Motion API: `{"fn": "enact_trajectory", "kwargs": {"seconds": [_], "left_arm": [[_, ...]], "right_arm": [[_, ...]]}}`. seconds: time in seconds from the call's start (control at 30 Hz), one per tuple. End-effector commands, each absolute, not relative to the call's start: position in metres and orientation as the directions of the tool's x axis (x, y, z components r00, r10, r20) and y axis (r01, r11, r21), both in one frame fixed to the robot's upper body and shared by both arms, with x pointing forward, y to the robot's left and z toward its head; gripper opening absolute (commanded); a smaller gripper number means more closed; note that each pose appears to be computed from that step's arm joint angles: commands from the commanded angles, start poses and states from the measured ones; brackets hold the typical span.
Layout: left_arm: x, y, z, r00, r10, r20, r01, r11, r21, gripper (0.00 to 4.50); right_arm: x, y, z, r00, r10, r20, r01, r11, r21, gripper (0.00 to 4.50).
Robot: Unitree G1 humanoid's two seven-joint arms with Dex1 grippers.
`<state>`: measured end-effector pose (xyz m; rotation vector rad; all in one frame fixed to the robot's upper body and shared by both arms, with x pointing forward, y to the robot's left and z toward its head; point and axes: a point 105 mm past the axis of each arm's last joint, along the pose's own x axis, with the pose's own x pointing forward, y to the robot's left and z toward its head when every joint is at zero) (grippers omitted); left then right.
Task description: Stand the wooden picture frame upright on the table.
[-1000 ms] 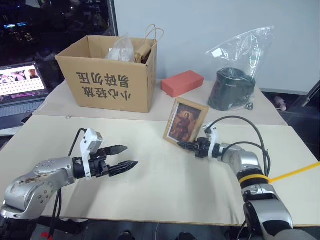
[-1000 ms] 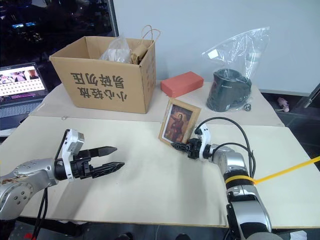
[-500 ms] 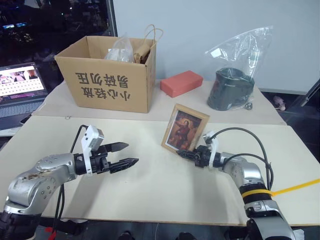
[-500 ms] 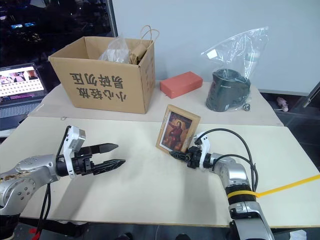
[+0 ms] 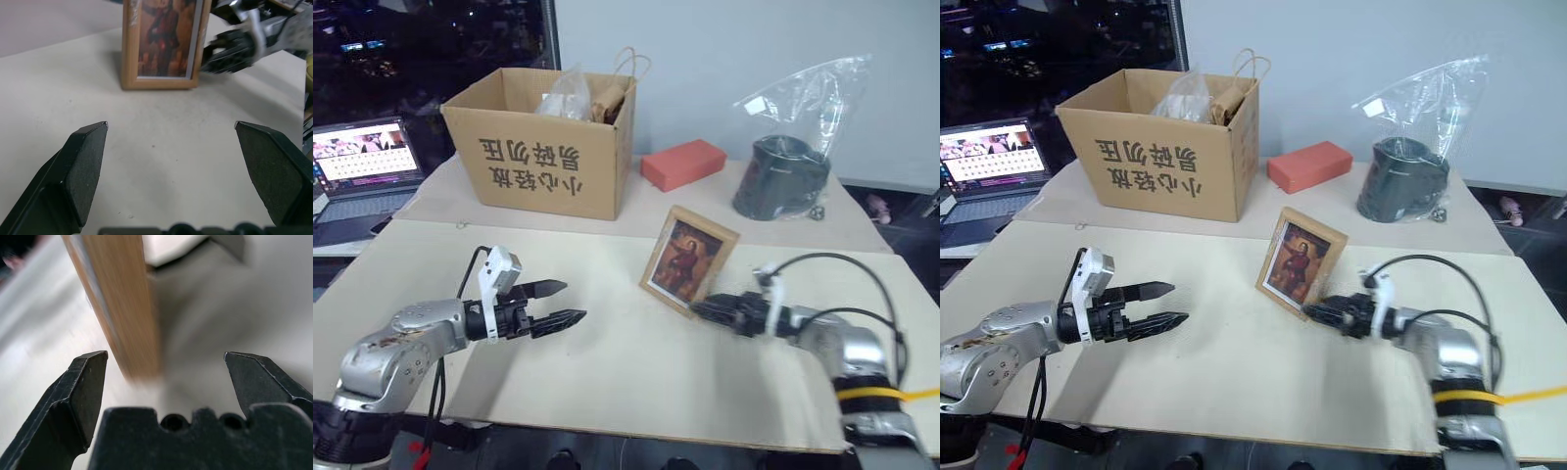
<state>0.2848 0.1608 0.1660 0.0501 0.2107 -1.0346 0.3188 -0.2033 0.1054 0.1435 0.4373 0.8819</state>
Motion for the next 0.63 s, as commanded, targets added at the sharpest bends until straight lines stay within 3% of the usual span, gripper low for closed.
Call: {"fn": "enact_trajectory", "kwargs": {"seconds": [0.03,0.1,0.17,0.27,0.33,0.63], "left_arm": [[0.288,0.158,0.164,0.502,-0.843,-0.195,0.858,0.514,-0.011,4.5],[0.294,0.162,0.158,0.542,-0.815,-0.207,0.835,0.551,0.017,4.5],[0.311,0.174,0.159,0.653,-0.741,-0.155,0.754,0.656,0.04,4.5],[0.335,0.192,0.162,0.784,-0.611,-0.107,0.62,0.776,0.116,4.5],[0.339,0.194,0.154,0.808,-0.571,-0.143,0.589,0.791,0.166,4.5],[0.334,0.183,0.134,0.779,-0.59,-0.213,0.627,0.748,0.219,4.5]], "right_arm": [[0.297,-0.205,0.143,0.504,0.828,-0.246,-0.795,0.556,0.243,4.48],[0.289,-0.217,0.145,0.527,0.798,-0.293,-0.79,0.587,0.177,4.48],[0.286,-0.24,0.152,0.619,0.721,-0.312,-0.75,0.66,0.038,4.48],[0.295,-0.252,0.183,0.776,0.613,-0.152,-0.627,0.722,-0.292,4.48],[0.295,-0.246,0.187,0.805,0.587,-0.092,-0.585,0.757,-0.292,4.48],[0.293,-0.239,0.16,0.839,0.531,-0.123,-0.544,0.799,-0.258,4.48]]}}
